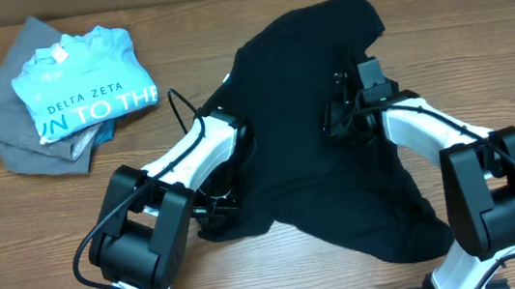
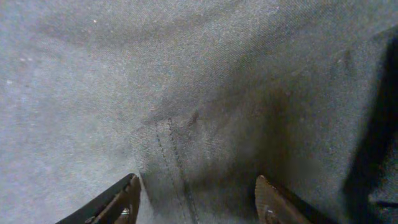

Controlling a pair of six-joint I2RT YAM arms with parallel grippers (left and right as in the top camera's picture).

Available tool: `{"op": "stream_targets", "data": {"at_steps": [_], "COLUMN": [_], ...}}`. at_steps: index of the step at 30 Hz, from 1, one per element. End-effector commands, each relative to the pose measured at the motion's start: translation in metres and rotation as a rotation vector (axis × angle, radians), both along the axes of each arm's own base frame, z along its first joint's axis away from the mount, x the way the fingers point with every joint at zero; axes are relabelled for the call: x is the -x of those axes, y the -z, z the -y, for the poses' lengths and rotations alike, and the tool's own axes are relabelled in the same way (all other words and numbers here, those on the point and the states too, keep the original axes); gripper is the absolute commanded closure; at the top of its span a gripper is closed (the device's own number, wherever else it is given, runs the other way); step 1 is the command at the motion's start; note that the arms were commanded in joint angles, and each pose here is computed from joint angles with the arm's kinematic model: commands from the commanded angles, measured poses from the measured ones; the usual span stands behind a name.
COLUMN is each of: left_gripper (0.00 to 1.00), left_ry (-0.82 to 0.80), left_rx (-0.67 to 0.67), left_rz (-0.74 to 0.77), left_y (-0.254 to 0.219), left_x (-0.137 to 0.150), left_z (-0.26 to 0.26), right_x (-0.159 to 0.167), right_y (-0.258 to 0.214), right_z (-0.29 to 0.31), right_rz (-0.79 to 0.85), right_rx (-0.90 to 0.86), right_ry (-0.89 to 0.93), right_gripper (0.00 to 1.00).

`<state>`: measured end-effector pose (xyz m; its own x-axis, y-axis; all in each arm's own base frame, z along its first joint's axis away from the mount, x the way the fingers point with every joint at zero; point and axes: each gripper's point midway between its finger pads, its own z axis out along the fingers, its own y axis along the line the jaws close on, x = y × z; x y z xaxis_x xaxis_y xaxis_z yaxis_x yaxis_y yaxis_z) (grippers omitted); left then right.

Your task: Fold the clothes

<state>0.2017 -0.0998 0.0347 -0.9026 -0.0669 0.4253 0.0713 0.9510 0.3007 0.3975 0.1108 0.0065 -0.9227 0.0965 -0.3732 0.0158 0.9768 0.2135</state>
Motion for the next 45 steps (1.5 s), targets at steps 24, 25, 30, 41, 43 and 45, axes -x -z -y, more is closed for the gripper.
{"op": "stream_targets", "data": {"at_steps": [24,25,30,41,43,45], "left_gripper": [0.63,0.61,0.58,0.57,0.57,0.57], "left_ry": [-0.038,-0.042,-0.073,-0.053,-0.046,-0.042], "left_rx": [-0.038,-0.038,-0.033,0.112,0.121,0.126], "left_rz": [0.075,0.076,0.076,0.120,0.130,0.137], "left_y": [0.003,0.003,0.003,0.012,0.013,0.013], "left_x": [-0.019,-0.019,-0.024,-0.042,-0.045,-0.047], "left_z": [-0.019,-0.021,-0.030,-0.013,-0.012,-0.011], "right_x": [-0.009,-0.008,-0.008,-0.020,-0.019,-0.016], "right_y": [-0.049,-0.049,-0.058,-0.134,-0.162,-0.174], "right_z": [0.131,0.139,0.167,0.267,0.312,0.335], "right_rz": [-0.089,-0.095,-0.100,0.078,0.147,0.179], "right_rx": [0.218,0.212,0.161,0.235,0.240,0.245], "right_ry": [0.412,0.429,0.483,0.665,0.766,0.817], "right_gripper": [0.96,0.96,0.96,0.96,0.96,0.87]}}
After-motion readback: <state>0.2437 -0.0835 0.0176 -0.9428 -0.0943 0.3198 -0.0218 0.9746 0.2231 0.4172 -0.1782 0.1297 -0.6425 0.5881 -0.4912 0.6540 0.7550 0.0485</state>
